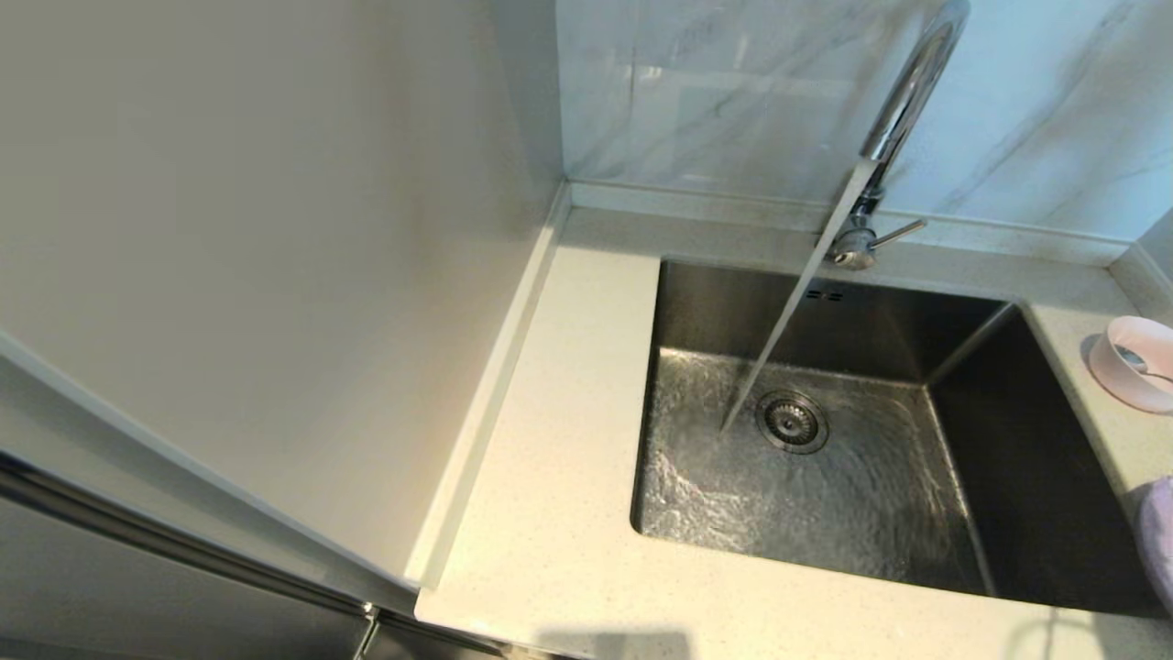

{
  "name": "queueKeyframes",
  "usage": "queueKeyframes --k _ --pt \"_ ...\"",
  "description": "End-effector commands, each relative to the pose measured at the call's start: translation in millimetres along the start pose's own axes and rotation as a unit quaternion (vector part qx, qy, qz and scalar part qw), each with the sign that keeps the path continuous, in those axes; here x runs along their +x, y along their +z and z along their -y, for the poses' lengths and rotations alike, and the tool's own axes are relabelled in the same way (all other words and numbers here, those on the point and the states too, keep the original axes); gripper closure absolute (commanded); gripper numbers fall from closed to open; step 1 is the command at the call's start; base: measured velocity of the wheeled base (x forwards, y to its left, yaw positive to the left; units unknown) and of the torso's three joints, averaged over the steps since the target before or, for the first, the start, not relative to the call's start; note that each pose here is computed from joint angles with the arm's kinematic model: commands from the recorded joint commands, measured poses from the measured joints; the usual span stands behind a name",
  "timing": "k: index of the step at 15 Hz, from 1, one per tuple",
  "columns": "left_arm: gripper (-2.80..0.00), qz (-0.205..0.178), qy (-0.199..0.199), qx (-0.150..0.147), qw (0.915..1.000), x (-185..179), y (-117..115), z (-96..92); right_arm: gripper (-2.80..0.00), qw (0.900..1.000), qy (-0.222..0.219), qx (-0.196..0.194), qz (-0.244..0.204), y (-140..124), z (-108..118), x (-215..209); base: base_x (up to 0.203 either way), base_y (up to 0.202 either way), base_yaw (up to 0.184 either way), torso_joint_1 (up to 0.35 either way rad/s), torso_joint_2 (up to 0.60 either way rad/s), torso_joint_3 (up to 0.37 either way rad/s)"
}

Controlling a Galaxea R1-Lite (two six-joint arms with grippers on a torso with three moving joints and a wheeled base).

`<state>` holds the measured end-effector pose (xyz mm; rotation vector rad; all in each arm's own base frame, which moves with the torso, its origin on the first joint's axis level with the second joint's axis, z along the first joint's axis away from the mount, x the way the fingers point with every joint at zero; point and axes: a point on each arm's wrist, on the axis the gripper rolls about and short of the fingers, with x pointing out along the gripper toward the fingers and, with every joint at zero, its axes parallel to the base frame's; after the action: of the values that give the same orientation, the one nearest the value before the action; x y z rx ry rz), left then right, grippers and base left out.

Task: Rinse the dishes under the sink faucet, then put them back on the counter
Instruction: Turn off the faucet

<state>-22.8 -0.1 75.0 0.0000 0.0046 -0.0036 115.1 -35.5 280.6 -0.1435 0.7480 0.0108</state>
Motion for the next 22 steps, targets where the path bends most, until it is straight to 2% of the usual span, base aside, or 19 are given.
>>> queueKeyframes --k 1,2,7,13,16,17,18,20,22 --pt "0.0 0.0 0.0 0.0 1.0 0.0 0.0 0.0 -2.8 0.995 0.047 0.018 -0.084 13.6 0.5 13.6 0.0 0.0 0.0 0.0 0.0 0.0" --pt "0.0 0.0 0.0 0.0 1.0 0.0 0.0 0.0 0.0 0.995 0.05 0.016 -0.083 22.5 2.3 18.2 0.0 0.0 0.0 0.0 0.0 0.0" --pt "0.0 0.0 0.0 0.0 1.0 0.0 0.0 0.0 0.0 0.995 0.061 0.05 -0.063 73.2 9.3 39.0 0.0 0.0 0.0 0.0 0.0 0.0" --pt "0.0 0.0 0.0 0.0 1.0 0.0 0.0 0.0 0.0 0.991 0.06 0.069 -0.098 102.1 15.3 91.1 0.0 0.0 0.0 0.0 0.0 0.0" --pt "0.0 0.0 0.0 0.0 1.0 0.0 0.0 0.0 0.0 0.991 0.06 0.075 -0.094 121.8 20.3 123.6 0.0 0.0 0.0 0.0 0.0 0.0" --pt "0.0 0.0 0.0 0.0 1.0 0.0 0.0 0.0 0.0 0.991 0.058 0.086 -0.086 127.5 21.5 135.0 0.0 0.0 0.0 0.0 0.0 0.0" --pt "0.0 0.0 0.0 0.0 1.0 0.0 0.0 0.0 0.0 0.99 0.056 0.113 -0.059 135.6 23.1 145.2 0.0 0.0 0.0 0.0 0.0 0.0" --pt "0.0 0.0 0.0 0.0 1.0 0.0 0.0 0.0 0.0 0.982 0.072 0.172 -0.014 147.5 22.7 161.6 0.0 0.0 0.0 0.0 0.0 0.0" --pt "0.0 0.0 0.0 0.0 1.0 0.0 0.0 0.0 0.0 0.973 0.099 0.209 0.021 156.5 21.3 171.4 0.0 0.0 0.0 0.0 0.0 0.0"
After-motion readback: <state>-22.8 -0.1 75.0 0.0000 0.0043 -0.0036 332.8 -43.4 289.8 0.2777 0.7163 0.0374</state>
